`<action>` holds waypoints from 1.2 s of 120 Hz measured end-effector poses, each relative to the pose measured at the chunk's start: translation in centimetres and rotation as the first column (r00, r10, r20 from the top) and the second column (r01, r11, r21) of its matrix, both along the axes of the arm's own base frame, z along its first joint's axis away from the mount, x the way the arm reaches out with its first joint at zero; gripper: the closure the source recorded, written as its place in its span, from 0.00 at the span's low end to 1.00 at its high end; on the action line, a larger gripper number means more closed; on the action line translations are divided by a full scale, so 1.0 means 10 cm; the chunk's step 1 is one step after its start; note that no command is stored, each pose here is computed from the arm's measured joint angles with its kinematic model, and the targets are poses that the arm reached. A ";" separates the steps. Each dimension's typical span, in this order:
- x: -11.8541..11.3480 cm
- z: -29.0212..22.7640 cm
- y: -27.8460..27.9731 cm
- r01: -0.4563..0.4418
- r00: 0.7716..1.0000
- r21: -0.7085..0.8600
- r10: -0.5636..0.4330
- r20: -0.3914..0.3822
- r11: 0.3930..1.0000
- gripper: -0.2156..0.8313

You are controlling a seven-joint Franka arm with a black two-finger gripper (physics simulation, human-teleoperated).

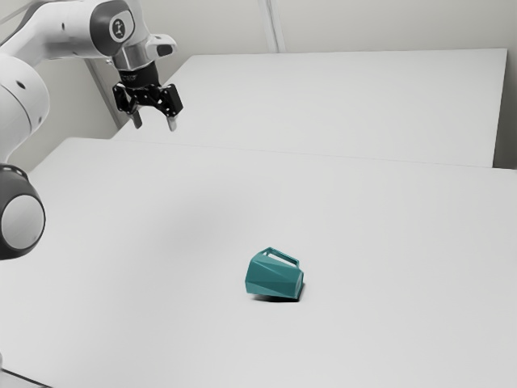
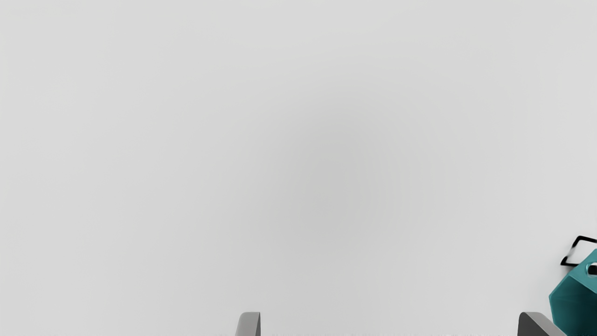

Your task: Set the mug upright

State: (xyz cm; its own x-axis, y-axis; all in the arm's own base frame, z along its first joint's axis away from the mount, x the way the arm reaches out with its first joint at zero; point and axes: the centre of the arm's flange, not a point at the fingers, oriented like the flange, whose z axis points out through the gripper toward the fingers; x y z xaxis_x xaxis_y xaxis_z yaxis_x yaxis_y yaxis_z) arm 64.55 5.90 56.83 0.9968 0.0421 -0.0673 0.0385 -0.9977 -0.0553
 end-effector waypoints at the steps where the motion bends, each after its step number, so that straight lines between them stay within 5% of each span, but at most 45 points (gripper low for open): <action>1: 0.00 0.00 0.00 0.001 1.000 0.000 -0.001 0.000 1.000 0.21; 32: -0.07 0.01 -0.31 0.053 0.999 -0.023 -0.053 0.002 0.998 0.21; 67: -0.90 -0.36 -0.65 0.032 0.999 -0.285 -0.024 0.032 0.958 0.21; 101: -1.33 -1.10 -0.86 -0.064 0.998 -0.501 0.051 -0.039 0.863 0.21; 144: -1.52 -1.82 -1.05 -0.031 0.998 -0.569 -0.003 -0.059 0.822 0.21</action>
State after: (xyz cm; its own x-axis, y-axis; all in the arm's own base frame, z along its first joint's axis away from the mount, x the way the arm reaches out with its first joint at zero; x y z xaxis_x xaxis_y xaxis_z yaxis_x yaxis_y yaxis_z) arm 49.35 -4.58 38.68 0.9904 -0.0066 -0.1381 0.0668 -0.8515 0.5201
